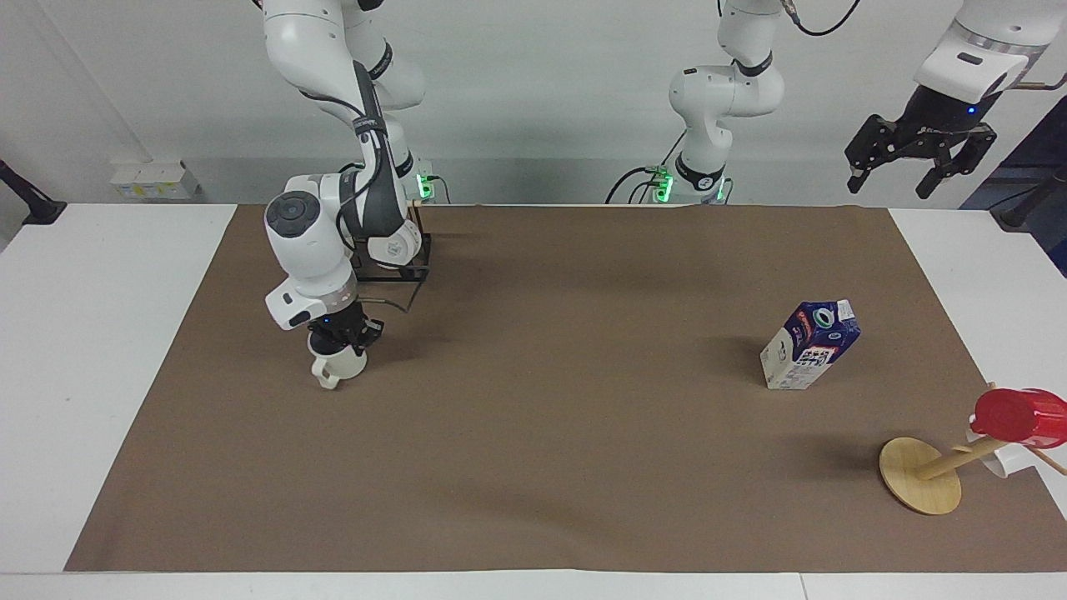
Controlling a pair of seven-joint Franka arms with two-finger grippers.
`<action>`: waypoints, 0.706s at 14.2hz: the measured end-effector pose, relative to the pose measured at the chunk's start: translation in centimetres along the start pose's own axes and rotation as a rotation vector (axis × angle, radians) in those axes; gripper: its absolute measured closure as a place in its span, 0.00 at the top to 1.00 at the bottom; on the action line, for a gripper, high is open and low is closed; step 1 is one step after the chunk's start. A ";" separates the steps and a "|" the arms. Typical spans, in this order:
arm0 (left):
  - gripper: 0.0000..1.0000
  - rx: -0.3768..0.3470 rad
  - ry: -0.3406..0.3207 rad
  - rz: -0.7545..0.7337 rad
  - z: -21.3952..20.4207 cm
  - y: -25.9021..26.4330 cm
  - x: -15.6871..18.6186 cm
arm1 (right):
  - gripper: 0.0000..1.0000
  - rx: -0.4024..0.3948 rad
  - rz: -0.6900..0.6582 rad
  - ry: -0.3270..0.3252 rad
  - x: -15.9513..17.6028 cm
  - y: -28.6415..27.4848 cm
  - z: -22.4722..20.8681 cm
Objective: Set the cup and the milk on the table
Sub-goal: 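Carry the white mug with the right gripper toward the table center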
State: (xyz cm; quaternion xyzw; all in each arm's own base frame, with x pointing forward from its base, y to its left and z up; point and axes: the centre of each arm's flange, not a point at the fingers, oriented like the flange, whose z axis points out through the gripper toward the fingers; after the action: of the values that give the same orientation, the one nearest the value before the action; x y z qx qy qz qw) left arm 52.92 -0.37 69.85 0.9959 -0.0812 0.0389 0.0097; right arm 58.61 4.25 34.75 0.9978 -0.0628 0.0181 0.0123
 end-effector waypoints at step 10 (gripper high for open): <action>1.00 0.000 -0.001 0.000 0.0 0.0 0.0 | 0.04 0.007 0.172 0.006 0.0 -8.3 -8.7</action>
State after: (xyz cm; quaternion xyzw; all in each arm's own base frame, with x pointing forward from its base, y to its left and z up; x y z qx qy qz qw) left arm 52.91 -0.39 69.84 0.9959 -0.0814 0.0384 0.0097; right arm 59.34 12.68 43.28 0.9887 -0.1484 0.0225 0.0072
